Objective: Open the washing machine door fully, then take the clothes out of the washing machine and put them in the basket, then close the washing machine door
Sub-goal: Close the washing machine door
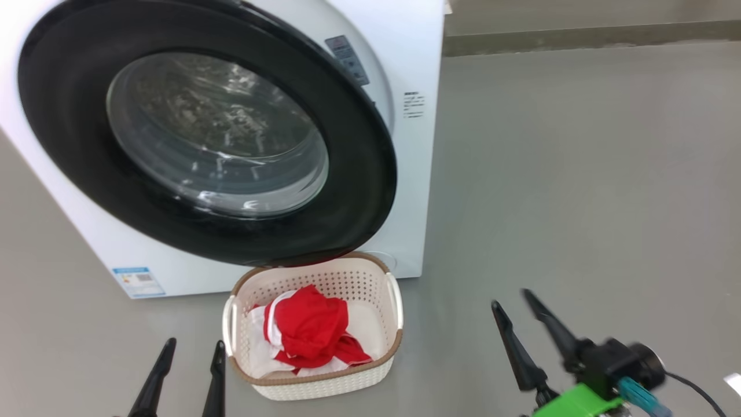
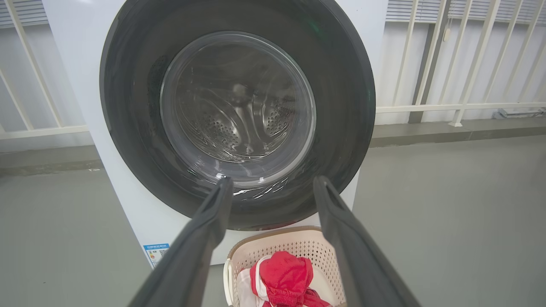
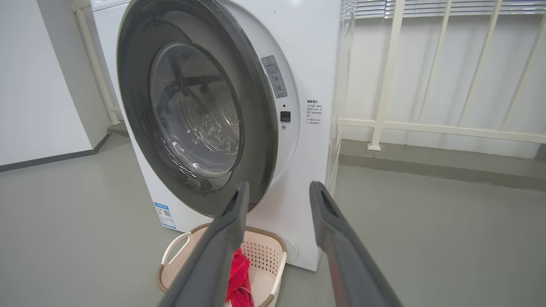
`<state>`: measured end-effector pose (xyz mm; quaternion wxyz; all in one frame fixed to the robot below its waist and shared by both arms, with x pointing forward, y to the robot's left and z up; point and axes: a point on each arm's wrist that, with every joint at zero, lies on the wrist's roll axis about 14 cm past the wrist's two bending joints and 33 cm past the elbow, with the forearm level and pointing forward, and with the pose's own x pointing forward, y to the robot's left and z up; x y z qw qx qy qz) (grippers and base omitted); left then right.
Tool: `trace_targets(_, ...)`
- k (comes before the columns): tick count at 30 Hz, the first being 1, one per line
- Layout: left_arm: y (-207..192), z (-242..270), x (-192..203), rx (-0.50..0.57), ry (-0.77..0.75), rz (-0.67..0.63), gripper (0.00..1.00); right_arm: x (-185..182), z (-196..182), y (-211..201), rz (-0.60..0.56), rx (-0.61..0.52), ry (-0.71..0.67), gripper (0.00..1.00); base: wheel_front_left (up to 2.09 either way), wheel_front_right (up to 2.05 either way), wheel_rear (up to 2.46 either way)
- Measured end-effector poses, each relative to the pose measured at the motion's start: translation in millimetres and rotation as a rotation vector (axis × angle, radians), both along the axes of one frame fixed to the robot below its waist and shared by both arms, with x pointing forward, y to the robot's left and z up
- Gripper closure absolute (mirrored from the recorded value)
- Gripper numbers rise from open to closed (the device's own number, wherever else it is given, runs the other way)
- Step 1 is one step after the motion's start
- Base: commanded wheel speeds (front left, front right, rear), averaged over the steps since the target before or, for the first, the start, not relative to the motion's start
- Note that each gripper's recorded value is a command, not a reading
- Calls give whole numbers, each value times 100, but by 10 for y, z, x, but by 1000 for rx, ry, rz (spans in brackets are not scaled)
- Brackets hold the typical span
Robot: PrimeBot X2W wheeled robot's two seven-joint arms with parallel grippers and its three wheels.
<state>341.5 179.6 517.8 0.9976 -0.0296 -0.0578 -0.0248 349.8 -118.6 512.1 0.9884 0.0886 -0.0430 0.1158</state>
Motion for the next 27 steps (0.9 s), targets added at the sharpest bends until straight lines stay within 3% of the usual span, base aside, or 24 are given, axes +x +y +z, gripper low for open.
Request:
trace_targets(2,24,17,-12,-1,-5,8,0,63,33,138,42,-5,-9,93,0,0,0)
trace_targets(3,31,20,-19,-3,-7,11,0,98,61,214,66,-8,-17,100,0,0,0)
trace_targets(13,65,214,8,-17,-66,30,0,535,177,837,255,-51,-38,100,0,0,0)
trace_targets(27,161,201,146,-15,-55,71,0,1292,254,1272,362,-92,-41,100,0,0,0)
